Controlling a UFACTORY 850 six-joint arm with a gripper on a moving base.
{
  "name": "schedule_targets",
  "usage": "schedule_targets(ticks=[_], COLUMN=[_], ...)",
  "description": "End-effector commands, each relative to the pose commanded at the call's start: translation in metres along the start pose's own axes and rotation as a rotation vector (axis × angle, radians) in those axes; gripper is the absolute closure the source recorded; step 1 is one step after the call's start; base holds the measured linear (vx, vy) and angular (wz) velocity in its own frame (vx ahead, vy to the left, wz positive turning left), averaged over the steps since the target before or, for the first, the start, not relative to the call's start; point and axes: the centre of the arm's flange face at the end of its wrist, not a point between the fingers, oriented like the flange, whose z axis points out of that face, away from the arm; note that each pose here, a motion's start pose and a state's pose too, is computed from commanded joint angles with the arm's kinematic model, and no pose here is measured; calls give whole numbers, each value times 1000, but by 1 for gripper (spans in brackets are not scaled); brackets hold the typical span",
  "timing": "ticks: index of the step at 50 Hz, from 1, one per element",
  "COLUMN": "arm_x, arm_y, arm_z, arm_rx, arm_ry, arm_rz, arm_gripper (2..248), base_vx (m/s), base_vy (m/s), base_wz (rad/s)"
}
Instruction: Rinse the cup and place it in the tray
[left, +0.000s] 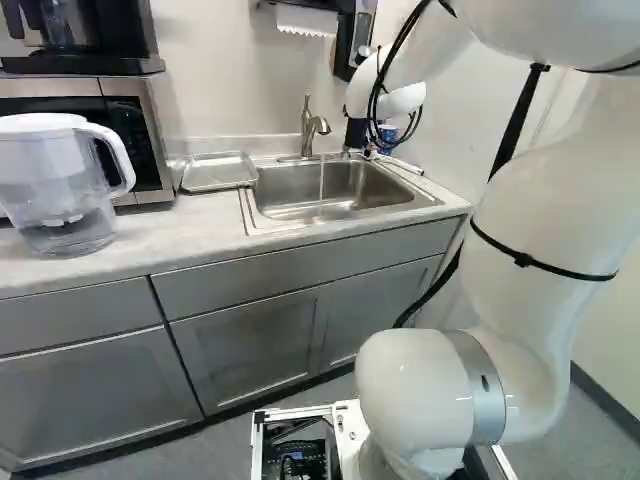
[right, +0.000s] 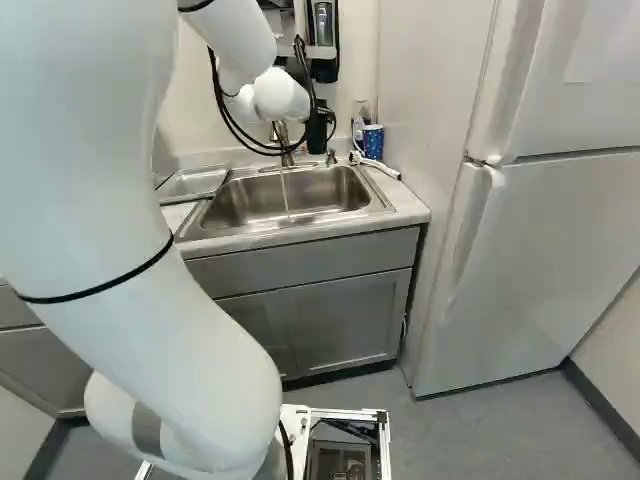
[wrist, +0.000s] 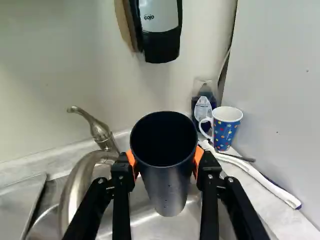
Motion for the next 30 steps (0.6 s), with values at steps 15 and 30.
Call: schedule_targets(ticks=[15, 30], arm_x=[-17, -33], arm_y=[2, 4], arm_z=[-5, -6], arm_rx=[-2, -3], arm_ry=[-20, -39], arm_rz=[2, 4], arm_gripper=[126, 126], base_vx=[0, 0], base_vy=[0, 0], base_wz=[0, 0])
